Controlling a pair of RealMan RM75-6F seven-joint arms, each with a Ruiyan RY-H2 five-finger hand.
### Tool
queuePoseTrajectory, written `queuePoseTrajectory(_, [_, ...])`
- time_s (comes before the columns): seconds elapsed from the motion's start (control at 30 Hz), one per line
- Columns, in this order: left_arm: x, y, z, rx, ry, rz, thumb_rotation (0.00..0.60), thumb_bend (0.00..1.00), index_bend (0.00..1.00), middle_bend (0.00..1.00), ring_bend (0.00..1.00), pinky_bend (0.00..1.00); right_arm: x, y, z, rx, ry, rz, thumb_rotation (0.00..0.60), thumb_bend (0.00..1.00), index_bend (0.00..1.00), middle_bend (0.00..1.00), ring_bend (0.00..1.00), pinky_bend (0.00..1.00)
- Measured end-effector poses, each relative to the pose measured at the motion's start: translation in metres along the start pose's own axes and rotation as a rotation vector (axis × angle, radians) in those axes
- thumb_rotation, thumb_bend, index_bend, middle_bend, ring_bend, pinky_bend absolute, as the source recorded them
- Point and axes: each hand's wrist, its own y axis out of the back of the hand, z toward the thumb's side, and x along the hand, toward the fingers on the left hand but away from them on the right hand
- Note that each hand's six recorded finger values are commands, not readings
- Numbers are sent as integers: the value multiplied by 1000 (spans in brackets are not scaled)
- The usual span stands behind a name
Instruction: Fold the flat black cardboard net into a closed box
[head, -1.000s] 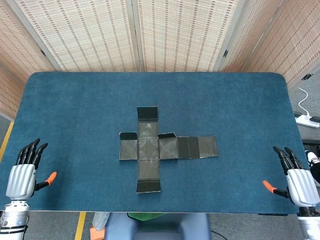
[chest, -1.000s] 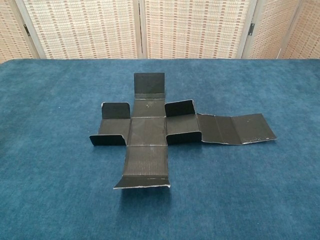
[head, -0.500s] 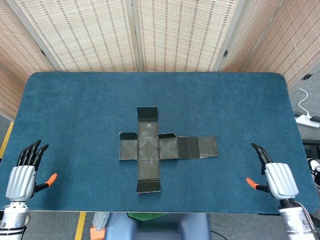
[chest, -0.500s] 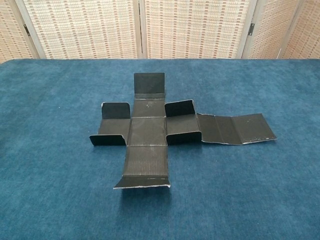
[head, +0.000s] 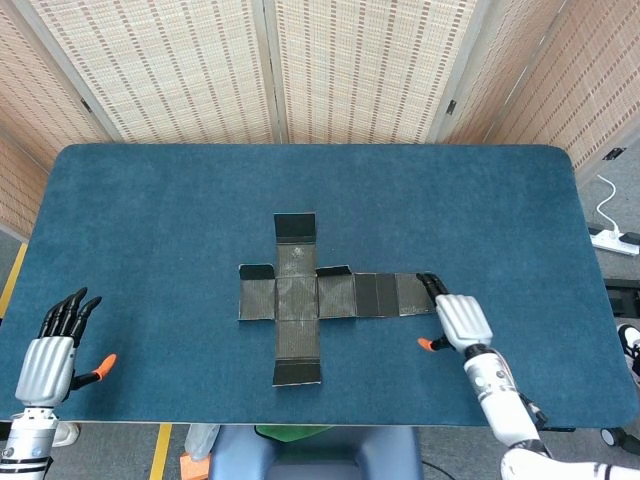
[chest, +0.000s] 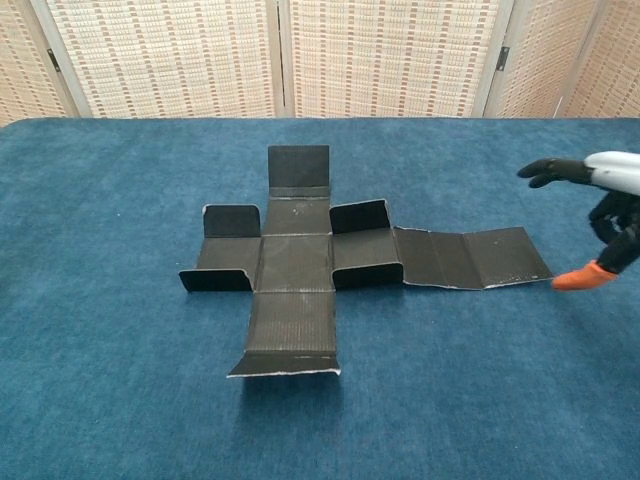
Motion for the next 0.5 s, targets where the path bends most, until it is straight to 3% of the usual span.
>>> queuePoseTrajectory(0.17, [-1, -2, 0, 10, -5, -29, 600, 253, 149, 23, 0, 77, -32, -7, 34, 55, 10, 52, 600, 0, 0, 28, 755, 901])
queuePoseTrajectory(0.5, [-3, -3, 0, -7, -10, -64, 600, 252, 149, 21, 0, 71, -77, -18, 74, 147, -55, 138, 600, 0, 0, 26, 755, 902])
